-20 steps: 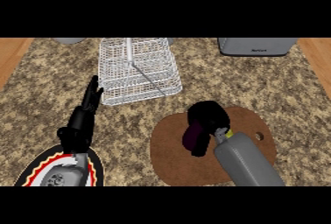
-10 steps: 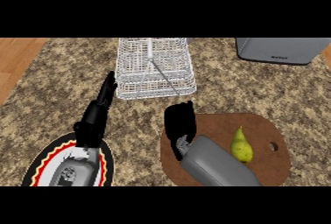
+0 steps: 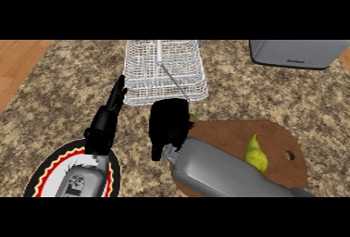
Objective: Pick the eggplant from the cutting board and place it in the tiered basket
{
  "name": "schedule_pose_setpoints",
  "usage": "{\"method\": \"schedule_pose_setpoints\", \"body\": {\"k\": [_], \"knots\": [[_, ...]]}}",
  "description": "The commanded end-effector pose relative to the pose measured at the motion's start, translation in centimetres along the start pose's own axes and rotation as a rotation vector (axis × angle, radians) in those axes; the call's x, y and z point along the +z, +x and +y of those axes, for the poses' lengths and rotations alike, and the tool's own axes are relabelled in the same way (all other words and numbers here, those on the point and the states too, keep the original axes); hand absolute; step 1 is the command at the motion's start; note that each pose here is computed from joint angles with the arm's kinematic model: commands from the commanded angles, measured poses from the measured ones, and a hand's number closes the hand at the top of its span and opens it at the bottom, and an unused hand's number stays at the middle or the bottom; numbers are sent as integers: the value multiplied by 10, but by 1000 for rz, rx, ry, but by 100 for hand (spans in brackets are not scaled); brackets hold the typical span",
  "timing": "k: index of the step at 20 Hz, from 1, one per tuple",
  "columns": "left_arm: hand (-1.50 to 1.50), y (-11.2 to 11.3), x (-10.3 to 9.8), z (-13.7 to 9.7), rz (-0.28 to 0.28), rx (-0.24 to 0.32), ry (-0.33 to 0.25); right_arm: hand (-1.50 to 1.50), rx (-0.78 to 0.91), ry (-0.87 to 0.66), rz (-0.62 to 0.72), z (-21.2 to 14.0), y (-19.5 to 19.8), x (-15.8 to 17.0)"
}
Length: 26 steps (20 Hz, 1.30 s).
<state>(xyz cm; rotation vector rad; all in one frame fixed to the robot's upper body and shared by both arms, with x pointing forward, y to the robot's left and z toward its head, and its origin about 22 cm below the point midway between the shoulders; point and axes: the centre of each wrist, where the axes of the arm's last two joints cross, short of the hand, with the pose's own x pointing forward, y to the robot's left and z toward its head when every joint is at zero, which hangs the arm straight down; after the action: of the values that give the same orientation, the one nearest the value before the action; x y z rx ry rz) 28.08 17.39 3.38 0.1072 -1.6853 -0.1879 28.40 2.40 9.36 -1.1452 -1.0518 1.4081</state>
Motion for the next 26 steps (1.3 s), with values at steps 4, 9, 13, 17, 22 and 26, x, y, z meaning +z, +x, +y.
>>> {"method": "schedule_pose_setpoints", "body": {"k": [4, 9, 13, 17, 22, 26], "knots": [[0, -3, -2, 9, 19, -3, 23, 150, -79, -215, 171, -78, 26, 24], [0, -5, -4, 5, 34, 16, 34, 150, -151, -259, 168, -139, 32, 34], [0, -3, -3, 11, 21, -8, 31, 150, -176, -282, 179, -171, 38, 34], [0, 7, -5, 4, 8, 5, 40, 150, -326, -265, 175, -195, 38, 30], [0, 3, -2, 17, 21, -9, 26, 150, -428, -276, 173, -218, 40, 20], [0, -4, 1, 1, 18, -22, 24, 150, -426, -304, 205, -225, 46, 8]]}}
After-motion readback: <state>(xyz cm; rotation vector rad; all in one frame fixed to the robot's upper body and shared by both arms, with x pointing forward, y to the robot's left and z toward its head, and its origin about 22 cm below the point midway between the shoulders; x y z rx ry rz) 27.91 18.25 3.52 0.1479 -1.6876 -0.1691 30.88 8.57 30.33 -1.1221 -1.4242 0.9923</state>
